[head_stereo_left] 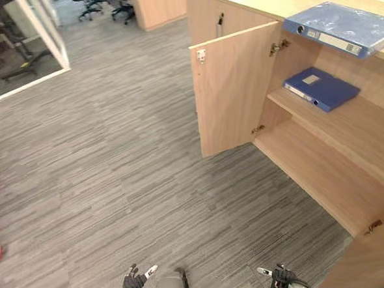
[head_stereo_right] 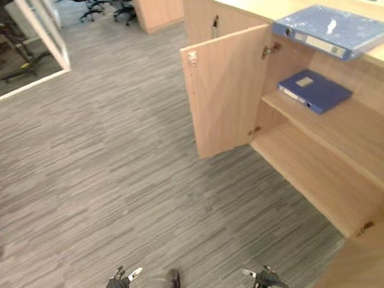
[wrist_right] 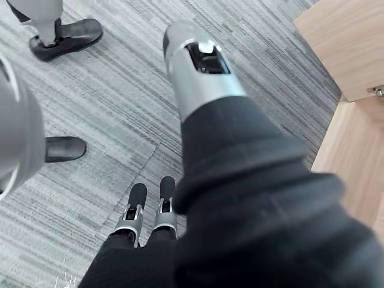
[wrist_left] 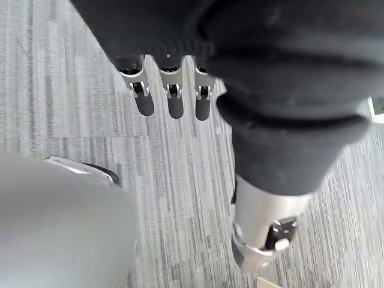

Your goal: Walk over to the cabinet, pick up the folder, carry it to the office cabinet, place the folder inside the office cabinet, then close the office cabinet door

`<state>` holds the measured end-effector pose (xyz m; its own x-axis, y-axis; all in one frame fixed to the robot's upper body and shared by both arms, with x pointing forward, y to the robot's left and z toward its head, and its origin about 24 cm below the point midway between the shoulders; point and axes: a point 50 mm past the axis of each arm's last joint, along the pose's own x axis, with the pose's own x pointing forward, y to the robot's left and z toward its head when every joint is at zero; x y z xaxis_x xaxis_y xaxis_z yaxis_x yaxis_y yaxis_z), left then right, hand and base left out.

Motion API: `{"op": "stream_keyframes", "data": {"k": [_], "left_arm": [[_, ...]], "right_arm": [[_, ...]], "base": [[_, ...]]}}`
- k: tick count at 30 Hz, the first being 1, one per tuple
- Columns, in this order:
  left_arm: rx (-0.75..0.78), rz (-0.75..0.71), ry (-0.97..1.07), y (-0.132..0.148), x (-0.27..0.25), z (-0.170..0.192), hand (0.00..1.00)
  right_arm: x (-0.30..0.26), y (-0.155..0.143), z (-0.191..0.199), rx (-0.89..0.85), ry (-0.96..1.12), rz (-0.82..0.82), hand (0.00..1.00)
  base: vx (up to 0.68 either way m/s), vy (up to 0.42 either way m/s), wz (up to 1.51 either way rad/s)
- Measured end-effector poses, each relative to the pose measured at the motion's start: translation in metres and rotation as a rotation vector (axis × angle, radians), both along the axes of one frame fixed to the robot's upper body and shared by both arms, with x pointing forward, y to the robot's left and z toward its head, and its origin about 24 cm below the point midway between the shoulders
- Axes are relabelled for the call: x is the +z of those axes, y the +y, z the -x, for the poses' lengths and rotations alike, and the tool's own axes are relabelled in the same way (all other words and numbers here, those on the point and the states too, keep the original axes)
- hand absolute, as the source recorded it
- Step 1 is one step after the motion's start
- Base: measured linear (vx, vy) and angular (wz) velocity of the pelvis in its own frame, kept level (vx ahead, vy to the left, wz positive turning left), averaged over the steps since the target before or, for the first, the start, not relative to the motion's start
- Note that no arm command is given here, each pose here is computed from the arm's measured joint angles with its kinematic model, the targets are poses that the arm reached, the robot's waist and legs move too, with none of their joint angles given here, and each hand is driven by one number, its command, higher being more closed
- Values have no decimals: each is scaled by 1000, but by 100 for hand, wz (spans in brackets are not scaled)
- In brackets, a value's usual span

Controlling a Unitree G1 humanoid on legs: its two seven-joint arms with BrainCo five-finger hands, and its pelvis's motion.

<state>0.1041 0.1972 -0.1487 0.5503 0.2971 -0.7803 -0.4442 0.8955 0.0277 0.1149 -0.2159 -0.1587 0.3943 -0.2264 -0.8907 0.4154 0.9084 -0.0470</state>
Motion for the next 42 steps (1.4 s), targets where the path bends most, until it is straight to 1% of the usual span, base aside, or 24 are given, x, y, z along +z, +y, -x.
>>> {"op": "stream_keyframes", "data": {"k": [1, 6, 8, 12, 14, 16, 20, 23, 24, 26, 30, 36, 39, 42], "left_arm": [[0, -1, 3, 0, 0, 1, 0], [-43, -36, -5, 7, 3, -6, 0], [-64, -48, 0, 8, 3, -5, 0], [-77, -55, 22, 8, 1, 3, 0], [-89, -60, 35, 9, 0, 6, 0], [-131, -79, 74, 11, -3, 18, 0], [-128, -79, 128, 14, -6, 33, 0], [-133, -96, 139, 21, -6, 33, 0], [-133, -78, 155, 15, -9, 34, 0], [-131, -62, 156, 9, -10, 33, 0], [-134, -66, 145, 10, -9, 28, 0], [-137, -78, 135, 14, -8, 24, 0], [-123, -79, 156, 17, -9, 33, 0], [-107, -81, 151, 19, -8, 33, 0]], "right_arm": [[0, 1, 1, 7, 3, 3, 0], [-2, 27, -5, 16, -14, -58, 0], [-3, 30, -5, 21, -15, -69, 0], [-3, 25, -2, 3, -10, -69, 0], [-2, 18, -1, -45, -22, -64, 0], [-1, 16, -3, -55, -39, -58, 0], [2, 15, -9, -50, -64, -52, 0], [1, 14, -5, -56, -53, -51, 0], [2, 6, -4, -59, -52, -27, 0], [2, 2, -3, -60, -49, -20, 0], [-1, 2, 11, -79, -21, -24, 0], [-5, 4, 22, -119, 6, -42, 0], [-5, 7, 22, -104, 9, -45, 0], [-5, 7, 16, -110, 7, -48, 0]], "base": [[421, 244, -62], [416, 291, -39], [294, 259, -57], [246, 266, -40], [146, 139, -18], [141, 89, -29], [94, -86, -40], [122, -243, -29], [88, -164, -36], [96, -175, -26], [95, -202, -10], [133, -121, -10], [275, 19, -63], [304, 138, -97]]}}
